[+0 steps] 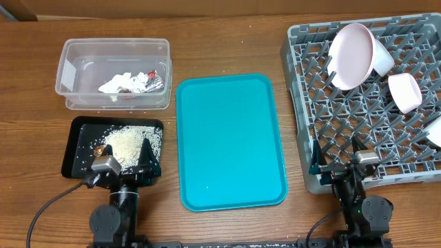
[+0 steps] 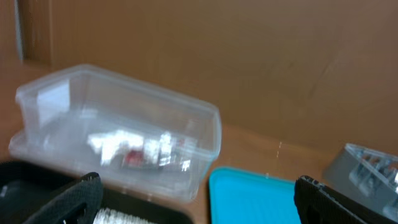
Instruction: Sort waste into correct bins and load items into the dishwasher
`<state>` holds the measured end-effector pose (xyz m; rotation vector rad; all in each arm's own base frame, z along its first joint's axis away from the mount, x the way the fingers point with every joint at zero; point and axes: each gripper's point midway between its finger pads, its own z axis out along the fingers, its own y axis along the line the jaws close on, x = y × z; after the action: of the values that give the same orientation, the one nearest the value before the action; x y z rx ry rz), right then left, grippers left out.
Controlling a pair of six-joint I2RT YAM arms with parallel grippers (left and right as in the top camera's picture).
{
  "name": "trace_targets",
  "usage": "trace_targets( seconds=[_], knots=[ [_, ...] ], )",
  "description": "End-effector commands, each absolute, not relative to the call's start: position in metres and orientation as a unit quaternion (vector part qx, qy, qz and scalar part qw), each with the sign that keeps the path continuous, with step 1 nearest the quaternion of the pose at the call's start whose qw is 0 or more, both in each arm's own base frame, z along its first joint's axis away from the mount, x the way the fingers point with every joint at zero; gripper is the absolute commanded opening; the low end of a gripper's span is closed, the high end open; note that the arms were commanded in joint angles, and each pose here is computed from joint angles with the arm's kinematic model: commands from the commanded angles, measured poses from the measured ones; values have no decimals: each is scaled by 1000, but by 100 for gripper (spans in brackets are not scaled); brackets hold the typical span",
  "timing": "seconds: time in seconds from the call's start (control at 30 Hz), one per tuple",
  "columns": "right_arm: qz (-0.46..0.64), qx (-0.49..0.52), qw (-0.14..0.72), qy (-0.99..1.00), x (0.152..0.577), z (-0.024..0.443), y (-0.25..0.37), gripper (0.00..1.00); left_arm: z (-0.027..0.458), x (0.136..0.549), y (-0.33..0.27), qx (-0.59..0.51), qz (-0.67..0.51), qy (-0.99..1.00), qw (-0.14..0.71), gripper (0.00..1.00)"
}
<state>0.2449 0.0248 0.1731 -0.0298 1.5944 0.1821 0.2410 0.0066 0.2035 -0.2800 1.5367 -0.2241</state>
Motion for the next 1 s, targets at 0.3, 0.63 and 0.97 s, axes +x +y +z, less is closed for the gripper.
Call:
trace_targets(
  seconds=[0.3,0.63,0.97],
  knots=[
    [80,-9,697,713,245,171,24,100,157,246,5,-72,-46,729,680,100],
    [80,-9,697,713,245,171,24,100,157,246,5,-72,-45,729,679,100],
    [80,-9,697,713,245,171,24,100,157,246,5,-72,-45,729,679,100]
  ],
)
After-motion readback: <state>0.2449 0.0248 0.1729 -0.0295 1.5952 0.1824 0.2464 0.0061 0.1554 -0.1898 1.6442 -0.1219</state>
